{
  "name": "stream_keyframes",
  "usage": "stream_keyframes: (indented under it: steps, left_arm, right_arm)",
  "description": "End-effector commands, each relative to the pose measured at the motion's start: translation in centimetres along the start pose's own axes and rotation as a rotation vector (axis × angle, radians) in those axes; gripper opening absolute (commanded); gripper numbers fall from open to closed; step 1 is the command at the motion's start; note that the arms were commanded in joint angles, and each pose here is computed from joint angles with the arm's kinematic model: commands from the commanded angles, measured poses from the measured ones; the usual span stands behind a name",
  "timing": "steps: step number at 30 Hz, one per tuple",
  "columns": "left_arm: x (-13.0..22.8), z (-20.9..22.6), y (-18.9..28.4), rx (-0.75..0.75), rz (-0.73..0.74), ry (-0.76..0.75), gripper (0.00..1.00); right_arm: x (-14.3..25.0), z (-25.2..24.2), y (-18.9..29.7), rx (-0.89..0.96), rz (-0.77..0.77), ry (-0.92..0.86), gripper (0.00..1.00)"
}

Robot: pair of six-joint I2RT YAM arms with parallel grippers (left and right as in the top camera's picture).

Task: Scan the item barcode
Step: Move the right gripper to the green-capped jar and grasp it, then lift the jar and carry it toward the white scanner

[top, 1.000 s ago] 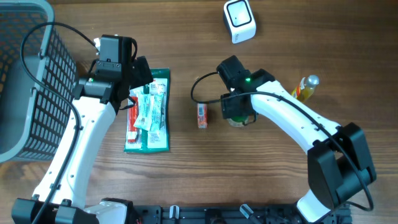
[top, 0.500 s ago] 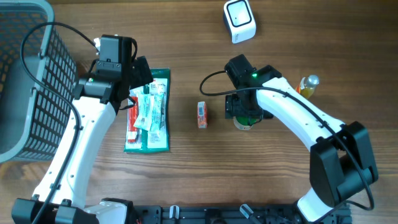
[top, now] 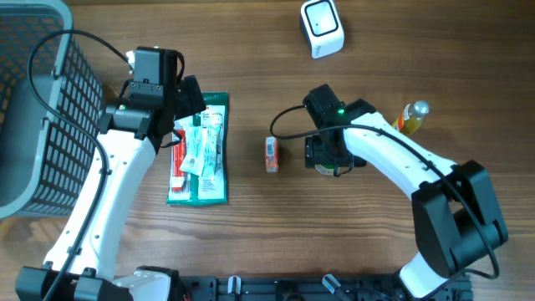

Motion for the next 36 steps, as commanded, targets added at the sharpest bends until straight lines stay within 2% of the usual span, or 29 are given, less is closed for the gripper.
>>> stream_keyframes:
  steps: [1,8,20,24,28,30,32,35,36]
  left_arm:
    - [-0.3,0.2,0.0,-0.012,-0.008,0.002,1.00]
    - [-0.3,0.3,0.0,-0.012,-0.008,0.002,1.00]
    - [-0.3,0.2,0.0,-0.012,-0.008,0.002,1.00]
    - [-0.3,0.3,0.0,-0.012,-0.008,0.002,1.00]
    - [-0.3,0.3,0.0,-0.012,-0.008,0.002,1.00]
    - [-0.3,0.2,0.0,-0.012,-0.008,0.002,1.00]
    - [-0.3,0.3,0.0,-0.012,-0.008,0.002,1.00]
    - [-0.3,0.2,0.0,-0.012,-0.008,0.002,1.00]
    - [-0.3,0.2,0.0,-0.012,-0.008,0.002,1.00]
  right_arm:
    - [0.1,0.2,-0.7,-0.007,0.005,0.009,0.82]
    - [0.2,0.2,-1.7,-0.017,-0.015,0.011,0.82]
    - [-0.1,0.4,-1.7,-0.024,-0.028,0.008,0.76]
    - [-0.2,0.4,-1.7,-0.024,-0.028,0.008,0.72]
    - [-0.3,0.4,-1.4,-0.025,-0.029,0.007,0.61]
    - [-1.2,0.8,1.0,-0.031,-0.024,0.007,0.57]
    - [-1.5,2.0,3.0,-0.099,0.001,0.009,0.55]
    - [0.4,5.8,5.5,-0.356,0.147,0.014,0.52]
    - [1.6,7.1,6.3,-0.458,0.223,0.012,0.41]
Point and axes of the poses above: each gripper's point midway between its finger pads, its own y axis back along the fingers, its own z axis along the line the jaws close on, x = y × z, the point moved 2 cm from there along y, back along the fingers
